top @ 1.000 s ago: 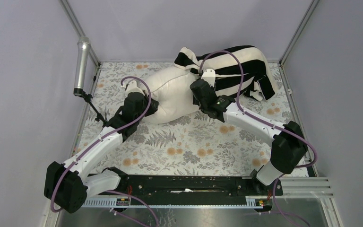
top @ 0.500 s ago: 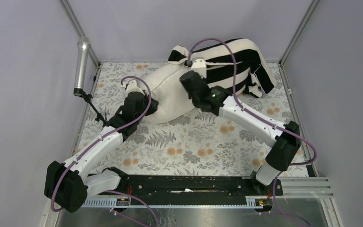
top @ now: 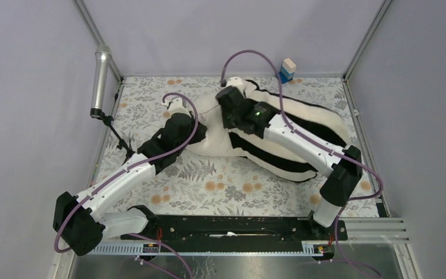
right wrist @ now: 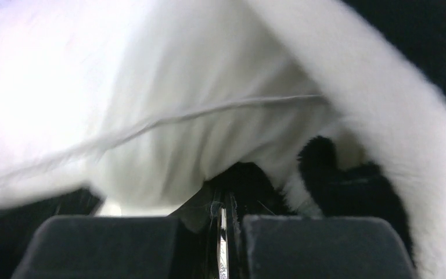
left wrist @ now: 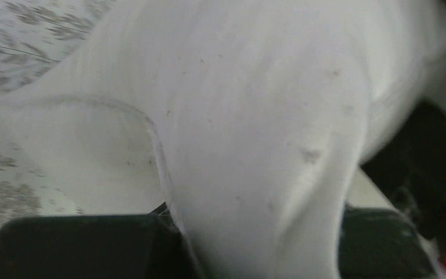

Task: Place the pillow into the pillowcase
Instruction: Stuff the pillow into the pillowcase.

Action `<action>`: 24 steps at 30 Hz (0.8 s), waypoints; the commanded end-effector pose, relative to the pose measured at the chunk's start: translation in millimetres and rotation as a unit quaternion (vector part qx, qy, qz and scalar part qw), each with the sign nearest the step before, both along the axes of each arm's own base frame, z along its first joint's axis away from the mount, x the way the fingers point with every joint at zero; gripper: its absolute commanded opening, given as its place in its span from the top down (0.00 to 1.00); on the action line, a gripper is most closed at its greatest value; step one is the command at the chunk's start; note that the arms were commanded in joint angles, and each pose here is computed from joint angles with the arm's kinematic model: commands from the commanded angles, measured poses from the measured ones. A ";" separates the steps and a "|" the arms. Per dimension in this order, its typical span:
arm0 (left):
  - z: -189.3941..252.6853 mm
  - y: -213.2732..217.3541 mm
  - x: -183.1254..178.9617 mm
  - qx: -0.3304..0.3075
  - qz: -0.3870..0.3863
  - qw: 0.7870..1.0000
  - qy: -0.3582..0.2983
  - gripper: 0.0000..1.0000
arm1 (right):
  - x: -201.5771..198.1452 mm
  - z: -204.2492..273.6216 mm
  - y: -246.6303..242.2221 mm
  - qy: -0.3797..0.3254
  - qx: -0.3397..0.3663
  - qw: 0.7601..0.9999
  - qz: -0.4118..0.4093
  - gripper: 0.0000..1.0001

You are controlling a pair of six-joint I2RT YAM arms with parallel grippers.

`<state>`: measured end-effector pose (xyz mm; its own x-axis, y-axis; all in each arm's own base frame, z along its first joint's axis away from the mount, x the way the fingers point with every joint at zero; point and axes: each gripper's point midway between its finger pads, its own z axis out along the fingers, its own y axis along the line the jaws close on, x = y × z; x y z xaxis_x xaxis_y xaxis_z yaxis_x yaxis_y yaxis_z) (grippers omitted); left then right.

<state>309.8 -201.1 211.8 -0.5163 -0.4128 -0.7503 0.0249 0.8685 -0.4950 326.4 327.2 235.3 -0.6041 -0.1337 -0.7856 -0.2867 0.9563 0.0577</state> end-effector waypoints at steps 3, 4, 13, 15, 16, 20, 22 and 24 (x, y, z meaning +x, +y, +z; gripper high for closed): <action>75.7 -83.5 -36.3 -0.123 -0.092 0.988 -0.025 1.00 | 71.8 98.0 -10.4 -0.043 0.160 0.986 -0.018 1.00; 66.9 -87.5 -35.4 -0.121 -0.087 0.989 -0.005 1.00 | 77.7 92.2 -4.4 -0.033 0.153 0.988 -0.016 1.00; -1.0 -36.9 20.4 -0.106 -0.032 0.992 0.064 0.94 | 75.5 -2.1 38.9 0.071 0.179 0.981 0.016 1.00; -19.7 -17.8 34.3 -0.090 -0.022 0.993 0.073 0.94 | 74.4 -17.7 40.4 0.080 0.178 0.981 0.018 1.00; -27.9 -10.7 39.3 -0.077 -0.021 0.994 0.077 0.94 | 73.5 -23.6 41.1 0.084 0.175 0.981 0.020 1.00; -39.8 7.2 47.2 -0.024 -0.030 0.996 0.078 0.85 | 70.3 -35.5 36.4 0.087 0.161 0.983 0.024 1.00; -31.4 11.1 43.3 -0.007 -0.039 0.997 0.069 0.66 | 67.4 -35.0 34.3 0.086 0.159 0.983 0.027 1.00; -12.9 14.8 36.3 -0.005 -0.045 0.998 0.052 0.41 | 66.2 -30.7 30.6 0.079 0.156 0.984 0.027 1.00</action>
